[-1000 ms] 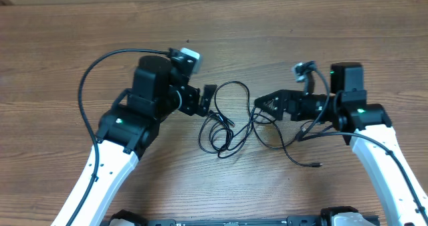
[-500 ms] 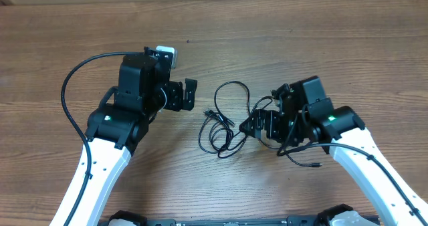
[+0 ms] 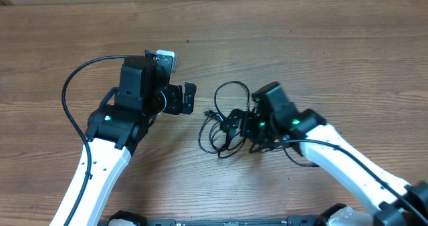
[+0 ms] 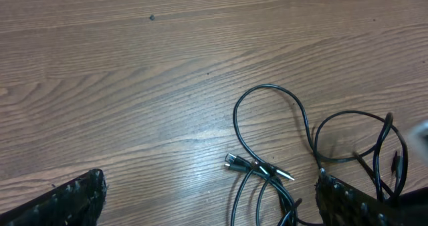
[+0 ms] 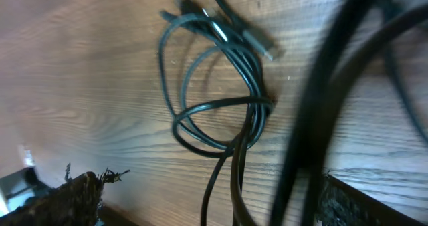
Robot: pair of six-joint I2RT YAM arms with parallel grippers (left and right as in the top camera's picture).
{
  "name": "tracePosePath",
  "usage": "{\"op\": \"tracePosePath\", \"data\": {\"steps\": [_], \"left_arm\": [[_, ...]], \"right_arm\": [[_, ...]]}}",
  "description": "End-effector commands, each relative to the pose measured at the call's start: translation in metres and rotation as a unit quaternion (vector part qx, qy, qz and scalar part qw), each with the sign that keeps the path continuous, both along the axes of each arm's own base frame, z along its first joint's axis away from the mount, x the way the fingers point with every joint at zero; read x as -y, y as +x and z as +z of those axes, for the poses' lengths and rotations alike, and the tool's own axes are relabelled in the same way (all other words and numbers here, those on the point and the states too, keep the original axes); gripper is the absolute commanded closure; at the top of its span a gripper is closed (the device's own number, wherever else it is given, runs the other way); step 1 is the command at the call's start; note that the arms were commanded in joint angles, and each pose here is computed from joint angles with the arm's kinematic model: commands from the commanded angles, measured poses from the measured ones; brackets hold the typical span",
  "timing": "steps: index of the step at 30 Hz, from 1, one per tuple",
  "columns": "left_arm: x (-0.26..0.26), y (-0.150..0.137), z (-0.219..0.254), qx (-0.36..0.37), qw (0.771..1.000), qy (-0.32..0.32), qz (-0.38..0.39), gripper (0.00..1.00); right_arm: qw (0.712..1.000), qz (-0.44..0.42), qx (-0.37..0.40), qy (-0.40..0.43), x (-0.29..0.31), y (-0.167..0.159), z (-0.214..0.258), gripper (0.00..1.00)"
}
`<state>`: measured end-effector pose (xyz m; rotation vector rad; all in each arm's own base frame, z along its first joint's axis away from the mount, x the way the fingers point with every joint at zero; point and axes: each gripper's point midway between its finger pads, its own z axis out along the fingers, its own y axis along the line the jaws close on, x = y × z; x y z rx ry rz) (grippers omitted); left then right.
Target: Untangle cables
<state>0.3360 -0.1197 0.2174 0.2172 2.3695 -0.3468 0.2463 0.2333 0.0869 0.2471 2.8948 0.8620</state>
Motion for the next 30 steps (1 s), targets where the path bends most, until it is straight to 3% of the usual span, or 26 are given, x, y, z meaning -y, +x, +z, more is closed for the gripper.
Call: {"op": "tracePosePath", "data": {"steps": [1, 5, 7, 9, 12, 14, 18, 24, 26, 30], "left_arm": [[-0.003, 0.003, 0.009, 0.009, 1.0, -0.003, 0.01, 0.0], [-0.003, 0.002, 0.008, 0.006, 1.0, -0.001, 0.01, 0.0], [-0.004, 0.001, 0.006, 0.003, 1.0, 0.0, 0.01, 0.0], [-0.004, 0.0, 0.006, 0.001, 1.0, 0.0, 0.01, 0.0], [-0.004, 0.0, 0.006, 0.0, 1.0, 0.0, 0.01, 0.0], [-0.004, 0.0, 0.005, 0.0, 1.0, 0.0, 0.01, 0.0], [0.0, -0.003, 0.005, -0.006, 1.0, -0.008, 0.0, 0.0], [0.017, -0.01, 0.007, -0.016, 0.998, -0.044, -0.038, 0.14], [0.024, -0.014, 0.009, -0.018, 0.997, -0.056, -0.059, 0.2], [0.047, -0.026, 0.017, -0.007, 0.985, -0.082, -0.149, 0.22]], "right_arm": [[0.998, -0.031, -0.021, -0.042, 0.0, -0.002, -0.026, 0.0], [0.998, -0.03, -0.032, -0.054, 0.001, -0.004, -0.037, 0.08], [0.997, -0.034, -0.029, -0.062, 0.003, -0.002, -0.039, 0.16], [0.997, -0.038, -0.024, -0.069, 0.005, 0.0, -0.04, 0.36], [0.996, -0.039, -0.022, -0.071, 0.006, 0.001, -0.04, 0.82], [0.997, -0.038, -0.021, -0.071, 0.006, 0.001, -0.04, 0.96], [0.998, -0.031, -0.011, -0.06, 0.005, 0.007, -0.031, 0.96], [0.998, -0.034, 0.042, -0.032, 0.011, 0.033, 0.016, 0.96], [0.997, -0.035, 0.066, -0.019, 0.014, 0.042, 0.036, 0.96], [0.992, -0.051, 0.11, 0.02, 0.02, 0.055, 0.079, 0.96]]}}
